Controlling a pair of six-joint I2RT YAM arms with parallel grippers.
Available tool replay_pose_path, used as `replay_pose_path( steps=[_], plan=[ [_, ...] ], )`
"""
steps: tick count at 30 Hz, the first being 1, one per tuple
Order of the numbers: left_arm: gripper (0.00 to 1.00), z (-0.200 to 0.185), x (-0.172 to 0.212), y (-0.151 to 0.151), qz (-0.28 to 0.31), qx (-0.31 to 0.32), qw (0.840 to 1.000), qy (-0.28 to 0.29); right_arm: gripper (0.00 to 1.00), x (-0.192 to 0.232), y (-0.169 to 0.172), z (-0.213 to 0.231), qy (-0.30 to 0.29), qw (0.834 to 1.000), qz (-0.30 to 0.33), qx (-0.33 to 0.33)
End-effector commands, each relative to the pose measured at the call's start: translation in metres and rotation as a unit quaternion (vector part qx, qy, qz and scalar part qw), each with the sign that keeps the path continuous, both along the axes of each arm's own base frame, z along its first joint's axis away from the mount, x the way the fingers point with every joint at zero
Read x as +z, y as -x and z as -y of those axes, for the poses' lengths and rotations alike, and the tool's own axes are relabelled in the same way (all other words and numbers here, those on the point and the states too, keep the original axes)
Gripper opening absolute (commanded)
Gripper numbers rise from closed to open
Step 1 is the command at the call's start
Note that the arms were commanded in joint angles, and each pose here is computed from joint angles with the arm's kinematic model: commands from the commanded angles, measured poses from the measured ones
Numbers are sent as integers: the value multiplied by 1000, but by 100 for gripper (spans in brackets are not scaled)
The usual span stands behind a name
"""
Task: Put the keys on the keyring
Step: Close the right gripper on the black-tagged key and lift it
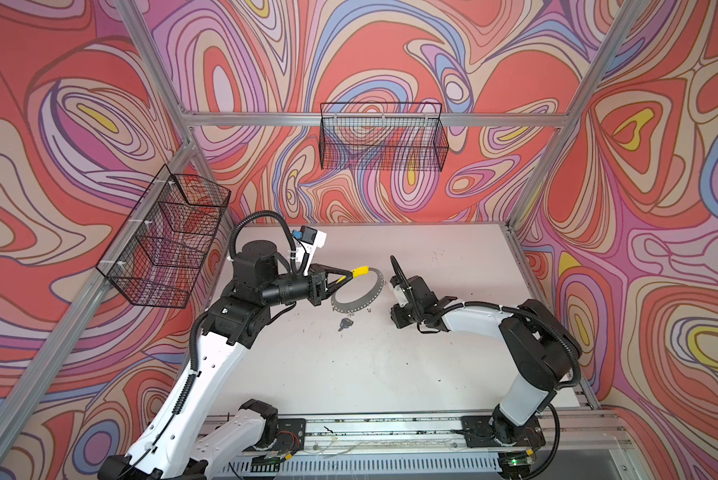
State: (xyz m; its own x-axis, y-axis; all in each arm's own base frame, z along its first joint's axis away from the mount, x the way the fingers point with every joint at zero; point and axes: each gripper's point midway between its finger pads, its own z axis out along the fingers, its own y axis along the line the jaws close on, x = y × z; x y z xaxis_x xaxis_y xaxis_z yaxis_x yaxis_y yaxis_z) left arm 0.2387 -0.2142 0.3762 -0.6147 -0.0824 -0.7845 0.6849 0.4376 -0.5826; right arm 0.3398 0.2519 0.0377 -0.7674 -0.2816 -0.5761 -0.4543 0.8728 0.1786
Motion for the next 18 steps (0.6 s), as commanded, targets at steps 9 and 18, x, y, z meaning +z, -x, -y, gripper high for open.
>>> replay_pose_path(
  steps=[9, 18],
  plan=[
    [0, -5, -2, 3, 6, 5, 1000, -5, 19, -10, -3, -1, 11, 1000, 0, 5],
    [0, -5, -2, 3, 6, 5, 1000, -6, 13, -11, -3, 1, 16, 1000, 2, 4]
  ],
)
